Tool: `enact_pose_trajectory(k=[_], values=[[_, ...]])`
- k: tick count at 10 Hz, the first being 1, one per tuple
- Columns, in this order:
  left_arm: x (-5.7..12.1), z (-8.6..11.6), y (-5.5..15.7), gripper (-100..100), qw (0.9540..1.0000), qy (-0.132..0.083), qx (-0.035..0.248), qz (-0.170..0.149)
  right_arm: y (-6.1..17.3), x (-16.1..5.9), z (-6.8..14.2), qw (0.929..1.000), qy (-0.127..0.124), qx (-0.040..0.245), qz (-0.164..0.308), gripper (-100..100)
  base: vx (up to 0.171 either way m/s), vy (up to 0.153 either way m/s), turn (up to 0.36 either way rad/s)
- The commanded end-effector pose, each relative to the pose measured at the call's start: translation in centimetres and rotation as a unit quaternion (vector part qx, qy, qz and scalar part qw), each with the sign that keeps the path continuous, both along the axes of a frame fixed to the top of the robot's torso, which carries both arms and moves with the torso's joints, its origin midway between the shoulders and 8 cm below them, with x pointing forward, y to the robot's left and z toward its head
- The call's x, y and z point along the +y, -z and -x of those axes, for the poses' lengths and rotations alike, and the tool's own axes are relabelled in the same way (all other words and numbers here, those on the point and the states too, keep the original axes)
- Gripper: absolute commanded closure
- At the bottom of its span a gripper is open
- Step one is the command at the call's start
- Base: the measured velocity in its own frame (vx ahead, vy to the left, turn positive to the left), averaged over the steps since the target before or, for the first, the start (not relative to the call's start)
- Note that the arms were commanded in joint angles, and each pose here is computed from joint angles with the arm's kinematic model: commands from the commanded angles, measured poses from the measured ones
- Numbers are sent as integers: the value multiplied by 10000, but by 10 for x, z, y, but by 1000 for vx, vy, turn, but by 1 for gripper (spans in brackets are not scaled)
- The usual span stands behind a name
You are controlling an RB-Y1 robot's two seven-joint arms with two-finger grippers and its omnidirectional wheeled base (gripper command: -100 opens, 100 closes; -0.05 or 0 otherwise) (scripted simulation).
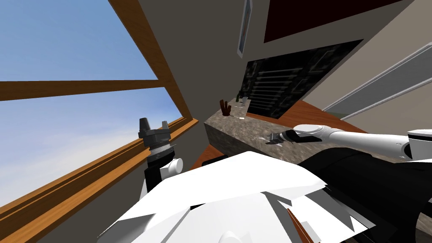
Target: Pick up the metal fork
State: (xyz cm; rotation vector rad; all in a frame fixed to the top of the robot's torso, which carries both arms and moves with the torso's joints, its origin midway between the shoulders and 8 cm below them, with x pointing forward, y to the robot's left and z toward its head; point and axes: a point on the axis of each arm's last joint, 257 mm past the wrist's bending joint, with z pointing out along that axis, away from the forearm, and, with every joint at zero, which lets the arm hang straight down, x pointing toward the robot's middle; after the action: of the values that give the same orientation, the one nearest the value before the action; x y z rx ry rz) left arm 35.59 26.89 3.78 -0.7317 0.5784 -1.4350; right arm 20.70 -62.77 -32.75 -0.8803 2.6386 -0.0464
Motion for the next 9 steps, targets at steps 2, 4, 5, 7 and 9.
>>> enact_pose_trajectory(k=[2, 4, 5, 7, 9], values=[[0, 0, 0, 0, 10000, 0, 0, 0, -5, -2, 11, 9999, -37, 130, 75, -100, 27, 3, 33], [0, 0, 0, 0, 10000, 0, 0, 0, 2, -13, 43, 9986, -32, 501, 192, -100, 16, -3, 72], [0, 0, 0, 0, 10000, 0, 0, 0, 3, -16, 52, 9979, -35, 604, 219, -100, 29, -14, 92], [0, 0, 0, 0, 10000, 0, 0, 0, 4, -14, 50, 9981, -26, 570, 223, -100, 12, -9, 9], [0, 0, 0, 0, 10000, 0, 0, 0, 16, -14, 61, 9981, 36, 582, 212, -100, 10, -3, 45]])
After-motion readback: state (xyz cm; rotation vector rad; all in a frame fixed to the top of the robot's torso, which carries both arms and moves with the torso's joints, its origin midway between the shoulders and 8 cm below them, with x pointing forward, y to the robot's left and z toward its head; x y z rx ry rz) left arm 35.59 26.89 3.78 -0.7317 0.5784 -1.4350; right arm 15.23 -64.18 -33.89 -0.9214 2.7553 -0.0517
